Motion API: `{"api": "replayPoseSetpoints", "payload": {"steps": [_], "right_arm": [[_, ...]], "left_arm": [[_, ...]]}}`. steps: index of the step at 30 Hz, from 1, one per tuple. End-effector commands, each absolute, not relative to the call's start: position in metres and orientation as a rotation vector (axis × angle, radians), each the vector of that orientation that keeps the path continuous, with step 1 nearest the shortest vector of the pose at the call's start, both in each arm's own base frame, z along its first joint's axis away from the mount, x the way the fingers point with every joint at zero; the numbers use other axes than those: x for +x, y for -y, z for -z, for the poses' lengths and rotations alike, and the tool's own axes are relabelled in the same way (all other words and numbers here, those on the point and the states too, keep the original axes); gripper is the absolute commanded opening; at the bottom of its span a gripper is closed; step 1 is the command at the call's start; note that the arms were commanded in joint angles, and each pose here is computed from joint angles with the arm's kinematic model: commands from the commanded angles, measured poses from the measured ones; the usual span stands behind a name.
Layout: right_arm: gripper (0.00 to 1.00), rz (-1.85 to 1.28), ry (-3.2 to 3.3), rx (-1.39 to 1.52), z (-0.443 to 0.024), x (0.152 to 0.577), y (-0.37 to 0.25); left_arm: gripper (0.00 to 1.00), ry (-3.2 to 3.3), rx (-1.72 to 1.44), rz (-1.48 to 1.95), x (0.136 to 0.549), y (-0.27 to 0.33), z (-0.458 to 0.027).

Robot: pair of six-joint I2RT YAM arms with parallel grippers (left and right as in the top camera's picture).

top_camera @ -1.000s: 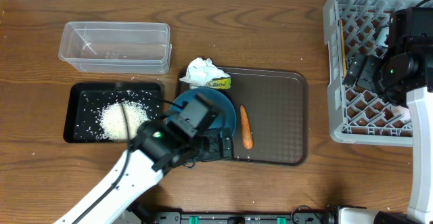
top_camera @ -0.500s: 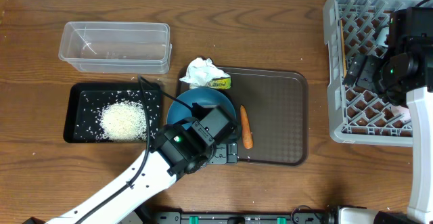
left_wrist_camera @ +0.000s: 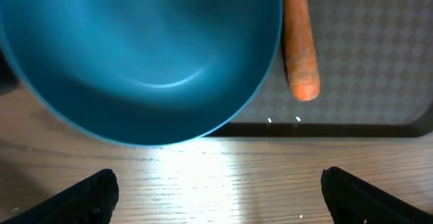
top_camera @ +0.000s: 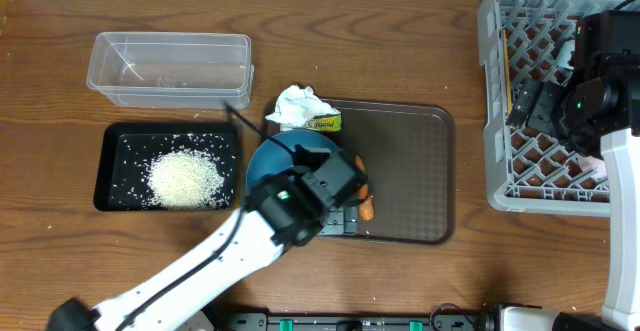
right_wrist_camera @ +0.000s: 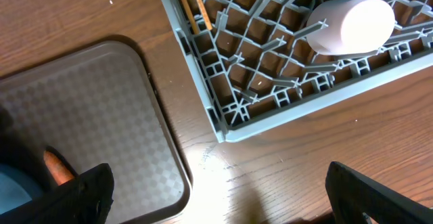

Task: Sort waste into correct bins and load items into the dishwasher rack
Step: 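Reach the left gripper beside the bowl and grasp the carrot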

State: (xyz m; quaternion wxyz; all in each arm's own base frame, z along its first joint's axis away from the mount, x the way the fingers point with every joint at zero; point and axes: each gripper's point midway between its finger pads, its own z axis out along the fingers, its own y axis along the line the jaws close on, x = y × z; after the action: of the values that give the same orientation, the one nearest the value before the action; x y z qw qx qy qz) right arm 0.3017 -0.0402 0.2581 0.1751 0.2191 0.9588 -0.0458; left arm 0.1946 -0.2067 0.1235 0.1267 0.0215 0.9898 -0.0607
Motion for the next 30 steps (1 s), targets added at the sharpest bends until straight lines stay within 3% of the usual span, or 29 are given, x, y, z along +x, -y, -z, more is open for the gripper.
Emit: {"api": "replayPoseSetpoints", "payload": {"steps": [1,12,17,22,30], "right_arm": [[0.99,0.132,-2.72,0.653,-0.255,0.301,0.043],[0.99,0.132,-2.72,0.653,-0.255,0.301,0.043],[0.99,0.132,-2.72,0.653,-0.255,0.301,0.043],[0.99,0.132,-2.72,0.653,-0.255,0.301,0.043],[0.99,0.132,-2.72,0.653,-0.255,0.301,0.043]], "left_arm": [[0.98,-2.889,0.195,0.226,0.191,0.232,-0.117],[0.98,-2.815,0.328,0.285,0.197,0.29,-0.095],[0.98,-2.851,0.329,0.217,0.205,0.301,-0.116],[0.98,-2.863,0.21,0.231,0.22,0.324,-0.141],[0.98,-2.926,-0.029,0.152,0.242,0.324,-0.099]]}}
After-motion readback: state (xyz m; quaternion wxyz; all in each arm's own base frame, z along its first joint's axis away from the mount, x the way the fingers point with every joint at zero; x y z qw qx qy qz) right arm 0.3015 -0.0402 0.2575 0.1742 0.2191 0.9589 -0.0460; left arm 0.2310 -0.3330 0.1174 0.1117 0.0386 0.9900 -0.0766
